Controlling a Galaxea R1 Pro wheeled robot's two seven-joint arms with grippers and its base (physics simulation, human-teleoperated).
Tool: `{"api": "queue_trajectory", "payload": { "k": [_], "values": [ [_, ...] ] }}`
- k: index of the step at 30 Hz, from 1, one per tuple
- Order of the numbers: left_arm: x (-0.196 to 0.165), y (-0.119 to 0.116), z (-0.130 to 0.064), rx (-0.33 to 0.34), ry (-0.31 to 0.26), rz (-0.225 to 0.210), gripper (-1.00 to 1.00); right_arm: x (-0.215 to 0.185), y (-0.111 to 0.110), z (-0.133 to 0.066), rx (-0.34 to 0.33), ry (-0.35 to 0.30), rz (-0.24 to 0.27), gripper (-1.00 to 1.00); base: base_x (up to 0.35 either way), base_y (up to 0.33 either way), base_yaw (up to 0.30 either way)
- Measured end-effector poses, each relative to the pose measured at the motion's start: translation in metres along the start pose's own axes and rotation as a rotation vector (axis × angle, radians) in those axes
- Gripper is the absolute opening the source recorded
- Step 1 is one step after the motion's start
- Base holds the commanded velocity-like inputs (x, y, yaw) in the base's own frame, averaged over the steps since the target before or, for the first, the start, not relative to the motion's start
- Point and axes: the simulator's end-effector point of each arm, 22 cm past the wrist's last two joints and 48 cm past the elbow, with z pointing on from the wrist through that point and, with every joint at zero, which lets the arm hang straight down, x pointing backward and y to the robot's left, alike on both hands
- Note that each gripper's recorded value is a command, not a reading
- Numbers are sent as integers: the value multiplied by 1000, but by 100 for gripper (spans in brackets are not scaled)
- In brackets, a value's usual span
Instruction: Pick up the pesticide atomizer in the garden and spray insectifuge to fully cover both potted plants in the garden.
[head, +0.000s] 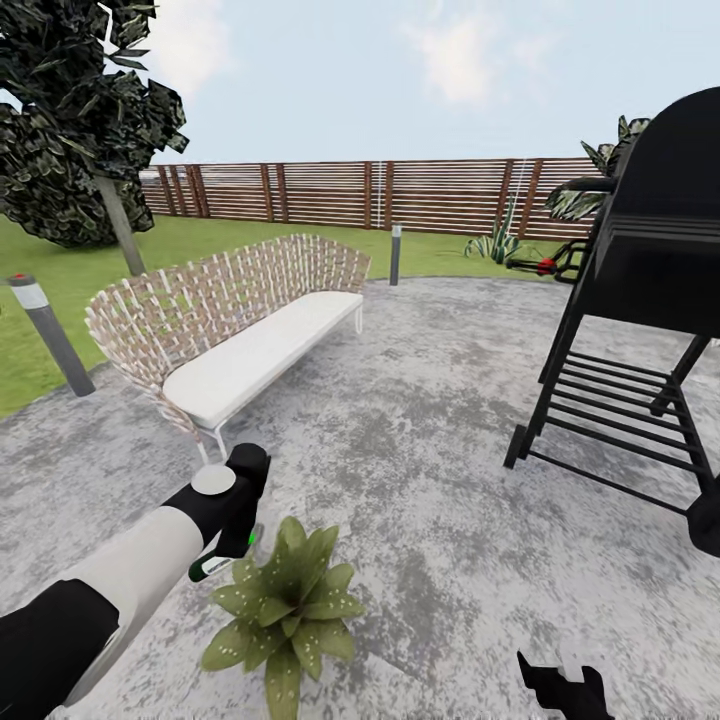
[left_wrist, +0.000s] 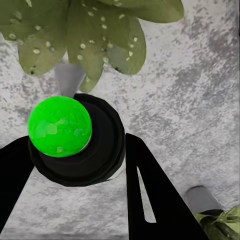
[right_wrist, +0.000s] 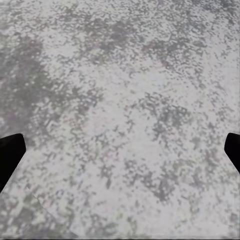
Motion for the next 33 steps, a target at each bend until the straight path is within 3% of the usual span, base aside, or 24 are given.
{"api": "queue_trajectory", "payload": {
  "k": [8, 18, 26, 33],
  "values": [
    [0, 1, -4, -7, -3, -2, -100, -2, 0, -1, -1, -5, 1, 100, -155, 267, -209],
    [-1, 2, -10, -21, -7, -1, -100, -6, 1, -1, -2, -13, 3, 100, 173, 275, -229],
    [1, 2, -10, -27, -4, -4, -100, -9, 1, -2, -1, -18, 3, 100, 26, 22, -135],
    [5, 14, -7, -79, -2, -12, -100, -8, 1, -2, -1, -18, 3, 100, 0, 20, -2]
  ]
}}
